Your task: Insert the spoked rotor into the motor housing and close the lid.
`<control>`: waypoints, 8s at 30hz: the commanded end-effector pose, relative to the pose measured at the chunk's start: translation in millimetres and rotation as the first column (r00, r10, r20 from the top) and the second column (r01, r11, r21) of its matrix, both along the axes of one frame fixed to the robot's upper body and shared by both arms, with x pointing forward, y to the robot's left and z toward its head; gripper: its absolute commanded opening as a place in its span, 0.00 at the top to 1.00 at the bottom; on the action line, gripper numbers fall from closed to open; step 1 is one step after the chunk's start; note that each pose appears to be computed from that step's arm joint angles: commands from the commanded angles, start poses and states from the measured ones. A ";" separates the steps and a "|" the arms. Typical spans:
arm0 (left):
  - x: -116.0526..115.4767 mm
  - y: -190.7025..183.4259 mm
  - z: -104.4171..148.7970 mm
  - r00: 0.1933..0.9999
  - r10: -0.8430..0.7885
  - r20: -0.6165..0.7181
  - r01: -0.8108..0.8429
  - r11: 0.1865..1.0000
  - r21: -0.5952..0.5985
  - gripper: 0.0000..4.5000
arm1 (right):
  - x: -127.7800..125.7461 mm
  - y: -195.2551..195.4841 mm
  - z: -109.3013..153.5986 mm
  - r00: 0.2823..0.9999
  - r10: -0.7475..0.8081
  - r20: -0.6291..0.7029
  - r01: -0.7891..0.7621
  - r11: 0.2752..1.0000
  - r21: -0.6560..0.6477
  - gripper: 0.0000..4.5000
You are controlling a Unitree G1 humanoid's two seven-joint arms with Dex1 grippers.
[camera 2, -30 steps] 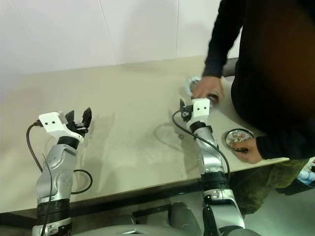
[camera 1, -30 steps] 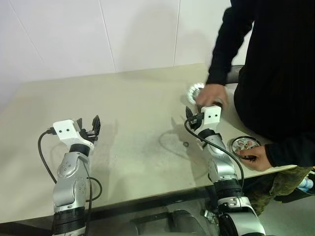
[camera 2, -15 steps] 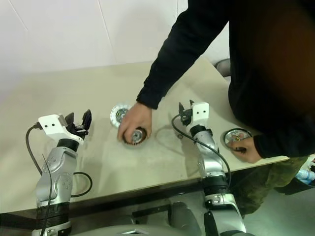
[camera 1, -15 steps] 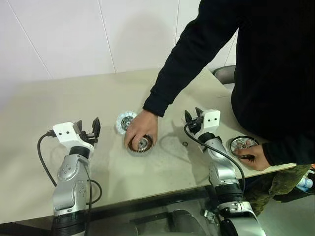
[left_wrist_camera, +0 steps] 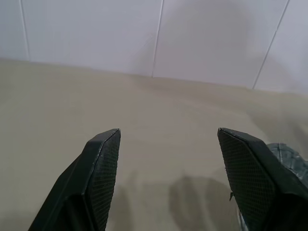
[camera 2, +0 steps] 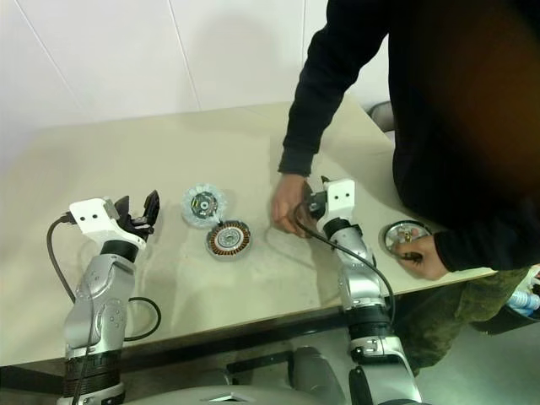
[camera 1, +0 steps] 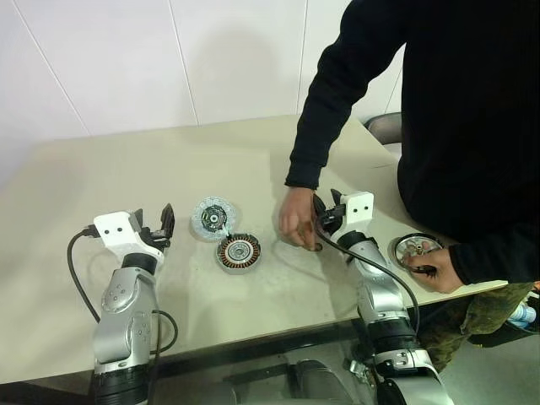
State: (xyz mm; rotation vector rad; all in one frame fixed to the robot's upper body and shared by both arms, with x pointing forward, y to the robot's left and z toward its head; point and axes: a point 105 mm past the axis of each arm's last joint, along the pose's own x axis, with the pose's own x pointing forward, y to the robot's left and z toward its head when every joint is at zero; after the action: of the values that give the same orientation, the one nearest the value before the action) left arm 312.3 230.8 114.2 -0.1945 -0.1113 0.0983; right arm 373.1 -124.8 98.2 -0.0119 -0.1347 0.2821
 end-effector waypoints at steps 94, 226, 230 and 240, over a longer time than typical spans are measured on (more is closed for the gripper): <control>-50.4 86.0 18.6 0.991 0.127 0.030 -0.130 0.981 0.141 0.24 | 25.3 15.8 31.3 0.994 0.045 0.099 -0.048 0.998 0.028 0.50; -55.9 -21.9 34.6 0.348 -0.879 -0.326 0.936 0.348 0.061 0.24 | -64.4 -1.2 51.3 0.380 0.836 -0.396 -0.912 0.409 -0.012 0.50; -56.3 -21.5 35.0 0.353 -0.878 -0.325 0.934 0.352 0.061 0.24 | -64.1 -2.1 50.7 0.382 0.835 -0.395 -0.912 0.411 -0.012 0.50; -57.7 -19.1 33.8 0.360 -0.873 -0.328 0.930 0.362 0.057 0.24 | -63.4 0.9 49.2 0.383 0.836 -0.392 -0.911 0.413 -0.010 0.50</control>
State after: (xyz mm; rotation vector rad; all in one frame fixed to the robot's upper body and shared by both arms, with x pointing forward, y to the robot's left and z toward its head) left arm 254.3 209.9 136.3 -0.0040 0.3050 -1.0571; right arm 306.6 -124.4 134.5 -0.1183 0.3241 1.4167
